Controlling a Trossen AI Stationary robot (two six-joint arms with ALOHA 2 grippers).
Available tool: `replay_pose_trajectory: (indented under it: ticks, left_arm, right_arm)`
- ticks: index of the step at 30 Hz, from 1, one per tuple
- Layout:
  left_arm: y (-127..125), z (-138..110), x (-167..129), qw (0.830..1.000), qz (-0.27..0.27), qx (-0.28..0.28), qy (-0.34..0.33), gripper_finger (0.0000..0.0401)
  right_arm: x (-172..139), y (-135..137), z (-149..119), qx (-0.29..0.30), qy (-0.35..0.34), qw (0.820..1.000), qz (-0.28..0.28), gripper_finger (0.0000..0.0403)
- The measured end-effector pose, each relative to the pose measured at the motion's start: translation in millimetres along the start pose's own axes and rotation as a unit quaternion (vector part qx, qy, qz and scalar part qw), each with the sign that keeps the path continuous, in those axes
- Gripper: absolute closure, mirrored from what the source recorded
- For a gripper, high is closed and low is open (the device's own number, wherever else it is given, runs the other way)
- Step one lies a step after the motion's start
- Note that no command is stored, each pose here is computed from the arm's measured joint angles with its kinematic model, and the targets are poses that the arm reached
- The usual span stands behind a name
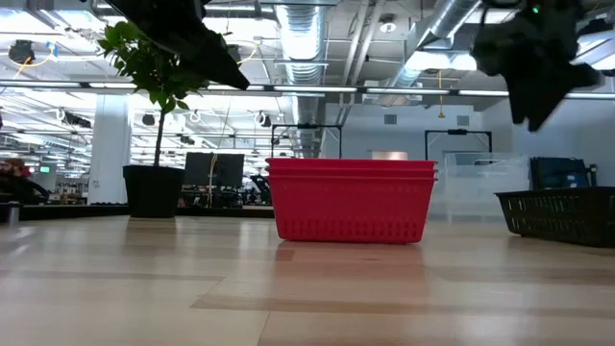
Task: Stack baskets by color
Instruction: Stack the bottom black bin on top of the top black bin
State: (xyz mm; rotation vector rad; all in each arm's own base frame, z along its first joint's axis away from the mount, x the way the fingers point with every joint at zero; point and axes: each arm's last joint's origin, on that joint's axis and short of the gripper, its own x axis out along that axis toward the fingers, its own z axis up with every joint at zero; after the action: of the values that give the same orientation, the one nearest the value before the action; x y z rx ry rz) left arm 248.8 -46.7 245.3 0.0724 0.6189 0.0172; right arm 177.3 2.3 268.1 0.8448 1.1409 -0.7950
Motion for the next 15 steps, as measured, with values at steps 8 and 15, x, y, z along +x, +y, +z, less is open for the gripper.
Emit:
replay_pose_trajectory:
  ticks: [8,15]
  left_arm:
    - [3,2,1,1.0,-0.017,0.002,-0.008,0.0154]
    - [2,3,1,1.0,-0.017,-0.001,-0.015,0.0154]
  right_arm:
    - [33,4,-23,0.051,-0.003,0.999,0.016,0.0222]
    - [53,3,-26,0.074,-0.012,0.997,0.035,0.0227]
